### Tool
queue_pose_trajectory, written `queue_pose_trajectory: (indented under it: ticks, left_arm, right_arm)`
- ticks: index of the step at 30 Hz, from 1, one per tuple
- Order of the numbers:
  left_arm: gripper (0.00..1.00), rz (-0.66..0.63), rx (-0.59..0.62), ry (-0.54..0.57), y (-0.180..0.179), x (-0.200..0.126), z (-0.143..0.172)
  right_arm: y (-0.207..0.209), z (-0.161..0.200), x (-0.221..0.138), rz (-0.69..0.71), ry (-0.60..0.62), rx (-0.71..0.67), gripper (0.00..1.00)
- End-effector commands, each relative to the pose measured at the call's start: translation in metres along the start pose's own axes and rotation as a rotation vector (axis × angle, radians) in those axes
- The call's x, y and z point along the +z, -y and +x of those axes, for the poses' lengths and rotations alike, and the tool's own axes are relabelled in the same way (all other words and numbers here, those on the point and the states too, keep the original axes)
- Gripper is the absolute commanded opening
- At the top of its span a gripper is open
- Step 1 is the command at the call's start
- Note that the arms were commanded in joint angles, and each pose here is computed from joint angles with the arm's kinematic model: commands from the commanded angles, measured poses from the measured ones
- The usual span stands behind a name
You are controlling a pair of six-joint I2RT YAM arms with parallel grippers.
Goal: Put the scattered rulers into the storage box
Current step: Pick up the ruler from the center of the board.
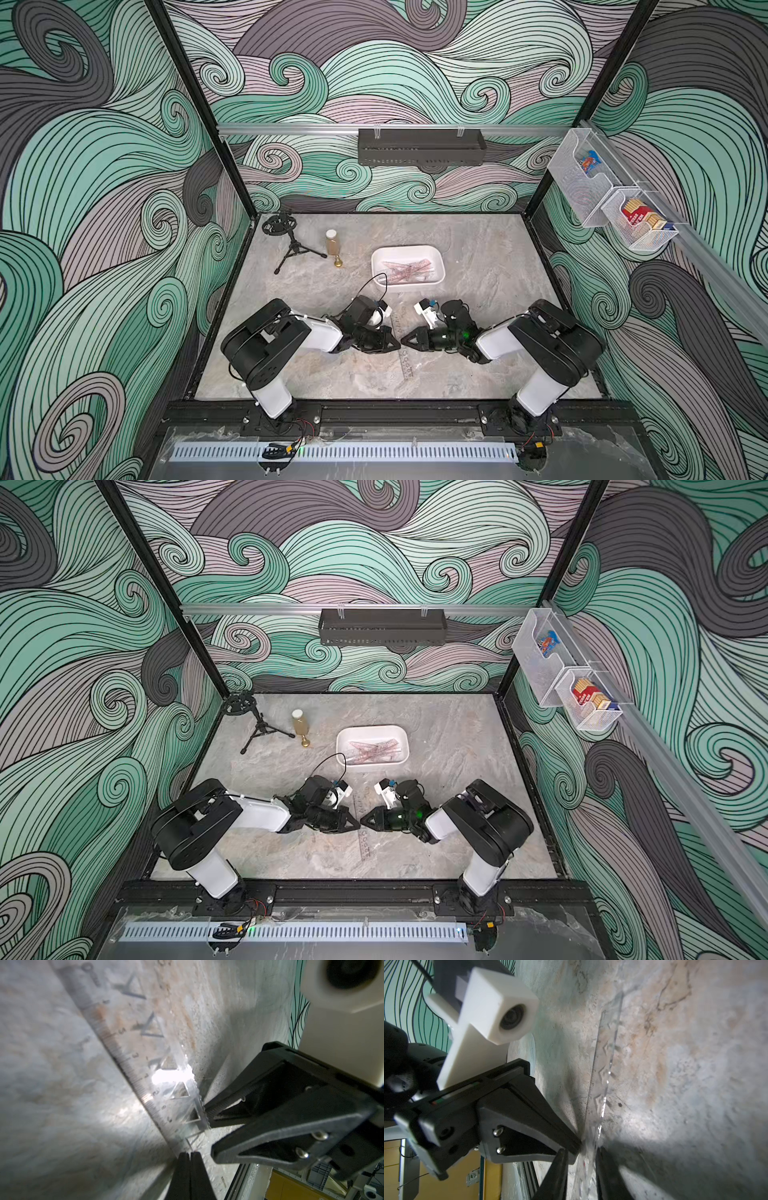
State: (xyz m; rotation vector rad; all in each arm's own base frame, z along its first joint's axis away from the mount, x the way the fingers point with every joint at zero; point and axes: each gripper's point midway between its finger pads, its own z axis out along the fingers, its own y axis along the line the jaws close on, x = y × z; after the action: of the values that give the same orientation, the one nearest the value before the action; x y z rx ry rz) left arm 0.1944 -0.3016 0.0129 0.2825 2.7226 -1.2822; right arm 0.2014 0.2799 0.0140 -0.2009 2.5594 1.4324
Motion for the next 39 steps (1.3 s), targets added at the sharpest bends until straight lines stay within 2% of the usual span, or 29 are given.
queue_pose_trajectory:
  ticks: [1, 9, 12, 15, 18, 21, 23, 26, 31, 34, 36, 39]
  left_arm:
    - [0.07, -0.092, -0.055, -0.049, -0.032, 0.003, 0.019]
    - [0.06, -0.081, -0.041, -0.014, -0.024, -0.006, 0.010]
    - [0.11, -0.069, -0.026, 0.039, -0.013, -0.021, -0.003]
    - [0.28, -0.027, -0.017, 0.100, 0.004, -0.041, -0.020]
    - [0.46, 0.064, 0.000, 0.168, 0.029, -0.066, -0.036]
    - [0.65, 0.247, 0.036, 0.198, 0.066, -0.087, -0.043]
    - [0.73, 0.386, 0.065, 0.205, 0.094, -0.101, -0.045]
    - [0.78, 0.538, 0.140, 0.223, 0.129, -0.120, -0.051]
    - [0.79, 0.697, 0.202, 0.222, 0.158, -0.137, -0.050]
    - [0.75, 0.764, 0.212, 0.216, 0.168, -0.143, -0.045]
    - [0.70, 0.781, 0.197, 0.195, 0.167, -0.137, -0.042]
    - [0.55, 0.804, 0.185, 0.173, 0.169, -0.132, -0.040]
  right_arm:
    - [0.002, 0.014, 0.003, -0.013, -0.051, 0.046, 0.24]
    - [0.004, 0.010, 0.004, -0.008, -0.055, 0.031, 0.06]
    - [-0.003, 0.003, 0.001, -0.012, -0.043, 0.005, 0.00]
    - [-0.026, -0.017, -0.012, -0.073, 0.031, -0.024, 0.00]
    - [-0.066, -0.055, -0.041, -0.183, 0.207, -0.039, 0.00]
    - [-0.104, -0.095, -0.078, -0.251, 0.423, -0.057, 0.00]
    - [-0.124, -0.117, -0.101, -0.277, 0.548, -0.073, 0.00]
    - [-0.141, -0.134, -0.121, -0.295, 0.648, -0.088, 0.00]
    - [-0.155, -0.144, -0.131, -0.345, 0.703, -0.084, 0.00]
    - [-0.158, -0.145, -0.134, -0.346, 0.719, -0.088, 0.00]
    - [-0.160, -0.145, -0.135, -0.344, 0.727, -0.090, 0.00]
    - [-0.161, -0.145, -0.134, -0.345, 0.727, -0.089, 0.00]
